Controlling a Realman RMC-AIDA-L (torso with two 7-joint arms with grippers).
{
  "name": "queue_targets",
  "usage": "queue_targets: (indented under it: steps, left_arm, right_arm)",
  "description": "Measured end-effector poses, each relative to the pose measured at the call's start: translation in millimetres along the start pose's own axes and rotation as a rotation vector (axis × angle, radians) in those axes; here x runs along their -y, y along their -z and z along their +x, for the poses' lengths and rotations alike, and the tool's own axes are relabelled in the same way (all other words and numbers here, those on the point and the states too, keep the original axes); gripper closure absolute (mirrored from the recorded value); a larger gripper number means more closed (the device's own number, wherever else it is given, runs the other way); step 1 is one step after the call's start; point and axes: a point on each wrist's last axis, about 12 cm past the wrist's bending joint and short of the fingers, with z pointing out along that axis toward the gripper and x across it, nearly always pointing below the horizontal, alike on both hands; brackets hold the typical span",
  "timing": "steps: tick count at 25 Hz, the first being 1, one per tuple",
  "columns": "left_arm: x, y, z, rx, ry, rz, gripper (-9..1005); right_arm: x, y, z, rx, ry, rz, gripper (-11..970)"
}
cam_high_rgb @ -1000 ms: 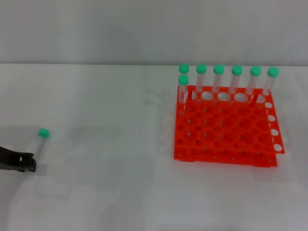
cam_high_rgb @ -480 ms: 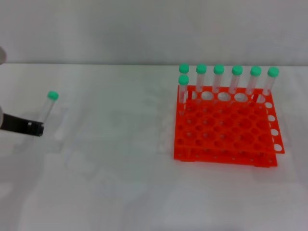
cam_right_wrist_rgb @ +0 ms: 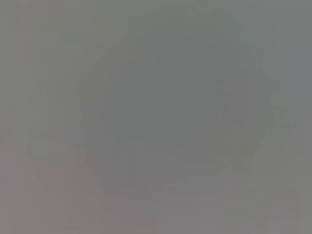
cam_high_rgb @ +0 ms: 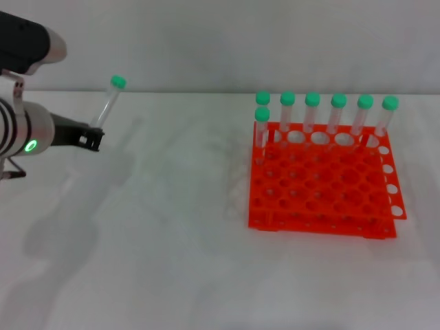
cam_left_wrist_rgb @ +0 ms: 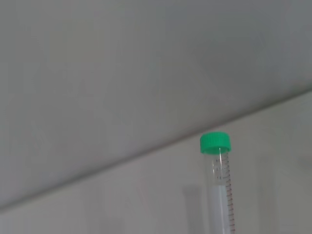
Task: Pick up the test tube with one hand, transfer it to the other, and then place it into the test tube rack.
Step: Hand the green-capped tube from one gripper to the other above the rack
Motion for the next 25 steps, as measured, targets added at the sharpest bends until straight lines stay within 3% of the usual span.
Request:
queue_targets:
  steps: [7, 16, 25]
  left_arm:
    - [7.8, -13, -7, 0.124, -0.092, -0.026, 817]
    - [30.3, -17, -21, 0.252, -0.216, -0.021, 816]
    - [56.6, -28, -32, 0.393, -0.336, -0.015, 817]
  right_arm:
    - [-5.7, 3, -5, 0.034, -0.061, -0.085, 83]
    - [-2.0, 0, -18, 0.030, -0.334, -0.223, 82]
    - [-25.9, -8, -21, -0.043, -0.418, -0.422, 82]
